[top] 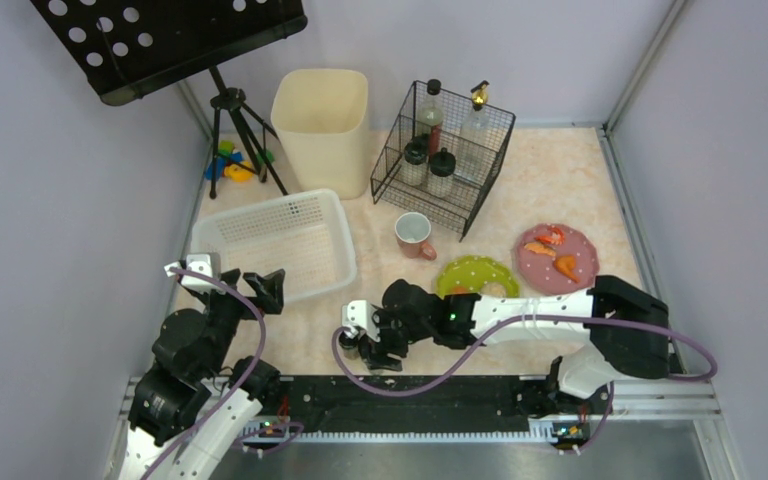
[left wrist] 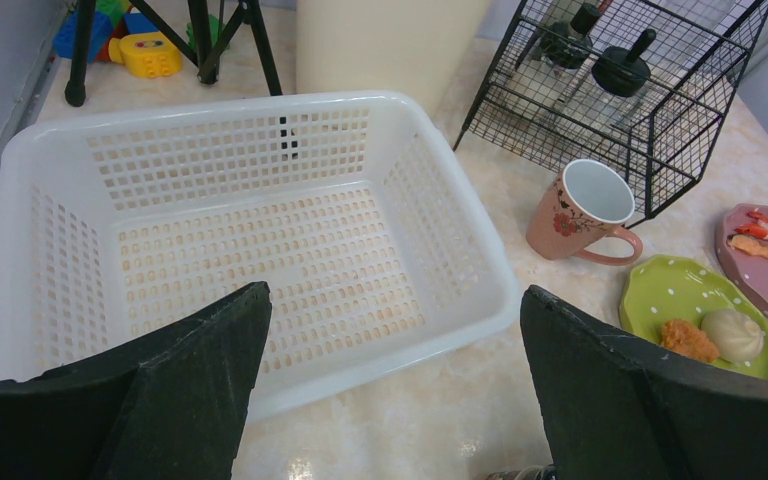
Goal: Clear the kitchen counter
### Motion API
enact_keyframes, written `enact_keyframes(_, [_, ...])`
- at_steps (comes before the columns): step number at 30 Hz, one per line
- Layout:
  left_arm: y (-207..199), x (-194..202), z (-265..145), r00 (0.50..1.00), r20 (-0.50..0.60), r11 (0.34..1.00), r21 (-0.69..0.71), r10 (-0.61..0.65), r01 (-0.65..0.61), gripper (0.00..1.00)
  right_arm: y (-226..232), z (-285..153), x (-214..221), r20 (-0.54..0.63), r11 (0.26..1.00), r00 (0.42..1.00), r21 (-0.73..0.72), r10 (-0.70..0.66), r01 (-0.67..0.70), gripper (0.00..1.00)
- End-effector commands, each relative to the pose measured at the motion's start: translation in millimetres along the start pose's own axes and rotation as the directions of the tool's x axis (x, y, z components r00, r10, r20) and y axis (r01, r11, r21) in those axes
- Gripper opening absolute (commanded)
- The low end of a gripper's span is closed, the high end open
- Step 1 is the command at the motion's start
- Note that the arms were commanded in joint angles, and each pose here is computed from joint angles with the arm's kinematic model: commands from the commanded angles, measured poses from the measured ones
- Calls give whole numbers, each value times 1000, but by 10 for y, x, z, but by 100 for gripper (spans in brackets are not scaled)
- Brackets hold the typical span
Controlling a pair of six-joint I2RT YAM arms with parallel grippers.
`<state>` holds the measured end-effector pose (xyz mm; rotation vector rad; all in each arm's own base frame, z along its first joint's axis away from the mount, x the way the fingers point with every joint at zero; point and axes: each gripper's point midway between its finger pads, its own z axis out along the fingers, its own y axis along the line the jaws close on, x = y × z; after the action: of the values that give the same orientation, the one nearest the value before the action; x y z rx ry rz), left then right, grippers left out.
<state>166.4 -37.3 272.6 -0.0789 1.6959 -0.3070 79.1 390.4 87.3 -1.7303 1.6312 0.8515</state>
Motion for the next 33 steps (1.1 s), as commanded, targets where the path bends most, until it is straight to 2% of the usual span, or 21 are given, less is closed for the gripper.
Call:
enact_keyframes(1, [-27, -70, 33, 999, 31, 1000, 8, -6, 6, 99, 3, -1, -107, 1, 1000, 1000, 17, 9, -9, 49])
enact_keyframes(12, [-30, -70, 32, 1000, 31, 1000, 9, -6, 6, 99, -161, -580, -583, 109, 984, 993, 171, 38, -56, 31])
enact_keyframes(15, [-34, -72, 29, 999, 32, 1000, 12, -6, 5, 99, -290, -820, -689, 126, 960, 990, 266, 56, -88, 27])
enact_keyframes(17, [-36, -70, 30, 999, 32, 1000, 13, -6, 5, 99, -471, -1022, -760, 141, 918, 987, 377, 77, -126, 22])
enact_keyframes(21, [-44, -69, 34, 1000, 30, 1000, 17, -5, 5, 99, -759, -1490, -939, 207, 823, 972, 529, 109, -205, 24])
enact_keyframes(24, [-46, -69, 34, 1000, 30, 1000, 18, -4, 3, 99, -1049, -1865, -1050, 287, 716, 946, 628, 149, -303, 16])
enact_keyframes(28, [-49, -58, 42, 1000, 25, 1000, 19, -2, 2, 99, -1473, -2278, -1086, 410, 570, 885, 682, 220, -458, 15])
enact_keyframes(33, [-49, -61, 42, 1000, 26, 1000, 19, -3, 2, 99, -2019, -2626, -1019, 502, 405, 822, 715, 269, -570, 13])
